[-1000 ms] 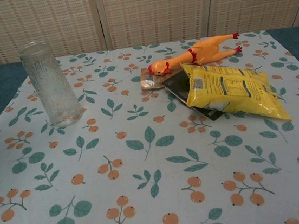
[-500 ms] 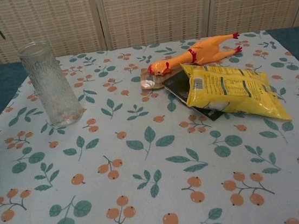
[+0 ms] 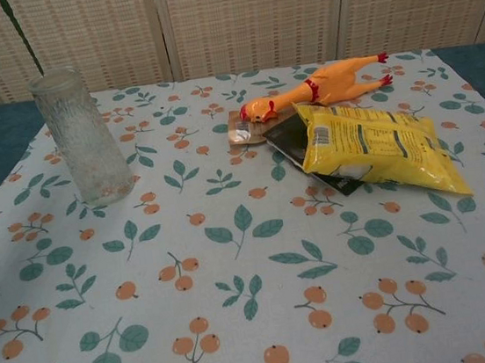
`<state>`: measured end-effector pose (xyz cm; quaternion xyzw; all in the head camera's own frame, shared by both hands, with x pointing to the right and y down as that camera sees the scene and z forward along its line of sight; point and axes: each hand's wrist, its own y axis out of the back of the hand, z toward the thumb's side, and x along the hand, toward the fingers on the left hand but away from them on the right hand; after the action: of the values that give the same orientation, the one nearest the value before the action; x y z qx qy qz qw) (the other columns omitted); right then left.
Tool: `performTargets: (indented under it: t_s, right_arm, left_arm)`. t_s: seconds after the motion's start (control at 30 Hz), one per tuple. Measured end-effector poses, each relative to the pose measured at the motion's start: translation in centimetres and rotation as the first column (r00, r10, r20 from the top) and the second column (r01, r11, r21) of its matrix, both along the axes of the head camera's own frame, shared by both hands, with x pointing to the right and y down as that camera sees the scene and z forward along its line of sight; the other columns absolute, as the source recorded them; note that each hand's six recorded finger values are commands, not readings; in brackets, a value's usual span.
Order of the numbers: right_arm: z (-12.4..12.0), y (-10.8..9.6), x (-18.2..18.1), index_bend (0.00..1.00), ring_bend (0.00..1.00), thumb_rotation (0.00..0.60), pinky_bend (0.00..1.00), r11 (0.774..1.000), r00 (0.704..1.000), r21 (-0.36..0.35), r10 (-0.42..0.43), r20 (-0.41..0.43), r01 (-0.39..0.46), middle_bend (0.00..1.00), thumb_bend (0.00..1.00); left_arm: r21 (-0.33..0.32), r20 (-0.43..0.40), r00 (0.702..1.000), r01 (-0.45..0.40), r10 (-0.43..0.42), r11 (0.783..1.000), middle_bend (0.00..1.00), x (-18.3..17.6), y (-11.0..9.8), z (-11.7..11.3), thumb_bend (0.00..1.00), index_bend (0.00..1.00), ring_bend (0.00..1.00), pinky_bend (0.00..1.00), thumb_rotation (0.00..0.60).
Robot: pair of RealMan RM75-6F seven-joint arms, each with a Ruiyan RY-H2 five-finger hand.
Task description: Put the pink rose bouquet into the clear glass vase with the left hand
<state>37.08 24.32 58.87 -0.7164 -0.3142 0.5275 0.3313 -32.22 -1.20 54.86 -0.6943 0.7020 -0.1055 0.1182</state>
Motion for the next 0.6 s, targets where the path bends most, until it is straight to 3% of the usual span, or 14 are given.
performTargets:
  t_s: [0.33,0.4,0.5,0.6]
  right_arm:
    - [0.2,0.1,-0.1,0.0,0.0,0.6,0.0,1.0,1.0,-0.009,0.002,-0.001,-0.002,0.0,0.14]
    - [0.2,0.1,-0.1,0.0,0.0,0.6,0.0,1.0,1.0,-0.011,0.003,-0.002,-0.003,0.0,0.14]
    - [0.2,0.1,-0.1,0.0,0.0,0.6,0.0,1.0,1.0,-0.013,0.004,-0.001,-0.004,0.0,0.14]
    - [0.2,0.2,-0.2,0.0,0.0,0.6,0.0,1.0,1.0,-0.011,0.004,0.0,-0.004,0.0,0.14]
  left_arm:
    - [-0.075,0.026,0.999,-0.016,0.018,0.997,0.82,0.2,1.8,4.4,0.58,0.78,0.46,0.14,0.6]
    - [-0.089,0.034,0.999,-0.031,0.034,0.996,0.73,0.4,2.3,5.4,0.55,0.67,0.42,0.13,0.6]
    - [-0.116,0.047,0.996,-0.066,0.071,0.991,0.51,1.0,3.4,7.2,0.5,0.34,0.27,0.11,0.6]
    - [-0.141,0.044,0.993,-0.099,0.106,0.985,0.33,1.7,4.3,8.8,0.46,0.11,0.13,0.09,0.6]
